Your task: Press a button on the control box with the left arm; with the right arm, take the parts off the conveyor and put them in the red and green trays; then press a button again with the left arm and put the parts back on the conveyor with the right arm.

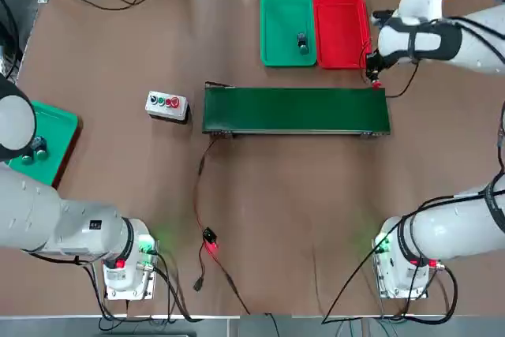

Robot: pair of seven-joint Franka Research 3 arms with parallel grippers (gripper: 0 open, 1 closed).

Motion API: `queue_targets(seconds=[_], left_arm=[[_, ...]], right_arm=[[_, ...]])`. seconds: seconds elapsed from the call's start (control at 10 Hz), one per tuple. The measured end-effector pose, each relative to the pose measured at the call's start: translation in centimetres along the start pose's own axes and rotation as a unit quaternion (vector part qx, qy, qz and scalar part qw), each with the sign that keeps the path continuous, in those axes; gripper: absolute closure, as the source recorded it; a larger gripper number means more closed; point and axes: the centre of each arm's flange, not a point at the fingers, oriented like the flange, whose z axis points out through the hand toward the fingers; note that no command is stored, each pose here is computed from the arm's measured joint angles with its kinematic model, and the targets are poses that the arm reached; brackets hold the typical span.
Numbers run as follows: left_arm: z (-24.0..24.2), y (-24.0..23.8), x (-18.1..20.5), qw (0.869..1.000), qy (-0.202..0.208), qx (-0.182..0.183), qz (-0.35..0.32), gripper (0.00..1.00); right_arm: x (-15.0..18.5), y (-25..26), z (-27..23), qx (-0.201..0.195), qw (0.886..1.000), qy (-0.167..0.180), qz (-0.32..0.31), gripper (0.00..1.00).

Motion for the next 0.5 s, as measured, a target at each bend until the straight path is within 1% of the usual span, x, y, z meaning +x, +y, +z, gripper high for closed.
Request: queue_targets(seconds=[0.5], left_arm=[[0.0,0.0,0.0,1.000,0.000,0.000,0.000,0.00]], right_arm=[[-1.3,-0.3,2.9,-0.004,1.000,0.008,-0.005,0.67]])
